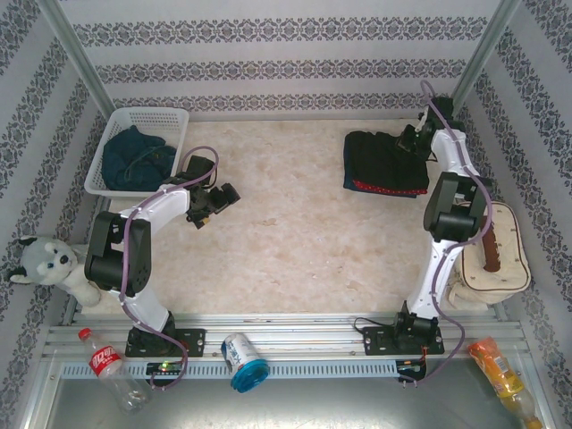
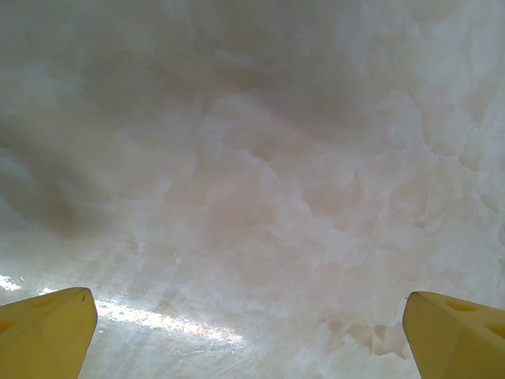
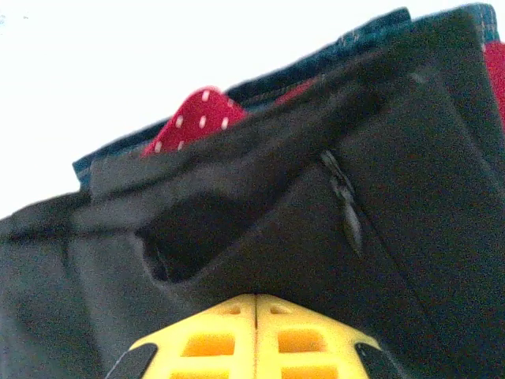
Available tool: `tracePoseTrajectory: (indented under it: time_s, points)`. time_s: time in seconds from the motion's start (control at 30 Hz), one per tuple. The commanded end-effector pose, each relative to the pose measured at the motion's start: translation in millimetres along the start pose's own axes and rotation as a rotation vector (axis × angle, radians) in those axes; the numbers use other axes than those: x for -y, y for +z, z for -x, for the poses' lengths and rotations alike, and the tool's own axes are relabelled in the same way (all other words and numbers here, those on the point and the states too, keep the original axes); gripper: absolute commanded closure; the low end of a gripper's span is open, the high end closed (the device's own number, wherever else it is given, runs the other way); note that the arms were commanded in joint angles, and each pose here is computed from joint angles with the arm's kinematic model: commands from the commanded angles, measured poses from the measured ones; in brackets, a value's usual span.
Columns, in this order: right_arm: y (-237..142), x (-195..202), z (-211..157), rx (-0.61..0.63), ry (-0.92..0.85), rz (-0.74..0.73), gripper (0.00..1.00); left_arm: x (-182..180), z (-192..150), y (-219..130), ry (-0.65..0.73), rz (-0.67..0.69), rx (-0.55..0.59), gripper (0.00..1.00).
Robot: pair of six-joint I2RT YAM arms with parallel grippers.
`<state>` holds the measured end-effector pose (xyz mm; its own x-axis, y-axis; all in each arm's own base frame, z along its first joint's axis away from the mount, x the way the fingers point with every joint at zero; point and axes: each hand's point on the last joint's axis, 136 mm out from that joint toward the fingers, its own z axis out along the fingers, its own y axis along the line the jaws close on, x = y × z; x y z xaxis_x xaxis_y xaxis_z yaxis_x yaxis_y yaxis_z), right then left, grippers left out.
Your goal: Fold and stack the skirts
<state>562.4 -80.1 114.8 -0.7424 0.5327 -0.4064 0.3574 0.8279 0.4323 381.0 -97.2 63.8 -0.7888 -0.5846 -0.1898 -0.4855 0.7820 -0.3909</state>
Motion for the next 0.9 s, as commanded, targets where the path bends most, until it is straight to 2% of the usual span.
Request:
tracePoseTrajectory:
  time_s: [0.0,0.07,0.13,0.27,0.4,0.47,0.6,0.73,0.87]
  points:
    - [18.1,15.5,13.9,0.003,0.096,-0.066,1.00,-3.0,1.2,-1.7,-0.006,-0.010,0.010,0.00]
    - [28.0,32.1,18.5,-0.006,0.140,-0.142,1.00,-4.4,0.1,-3.5,-0.006,-0.008,0.012,0.00]
    - [30.8,30.7,19.4,-0.021,0.157,-0.140,1.00,-5.4,-0.1,-6.9,-0.004,-0.010,0.022,0.00]
    - [10.7,-6.2,22.8,0.005,0.081,-0.063,1.00,-5.1,0.4,-14.2,0.007,-0.016,0.034,0.00]
    - [-26.7,-39.6,15.9,0.066,-0.011,-0.032,0.93,-0.2,2.0,-21.1,0.015,-0.031,0.036,0.00]
    - [-33.3,-51.9,-0.6,0.067,-0.042,-0.002,0.88,4.5,3.8,-28.5,0.016,-0.050,0.050,0.00]
    - [-20.8,-55.8,-43.6,-0.012,-0.053,0.023,0.86,16.5,14.8,-51.2,0.038,-0.087,0.096,0.00]
    - [4.6,-57.6,-83.0,-0.112,-0.068,0.043,0.83,21.4,26.7,-76.2,0.066,-0.099,0.139,0.00]
    - [32.0,-48.9,-116.6,-0.224,-0.086,-0.011,0.81,10.7,40.3,-95.3,0.058,-0.084,0.196,0.00]
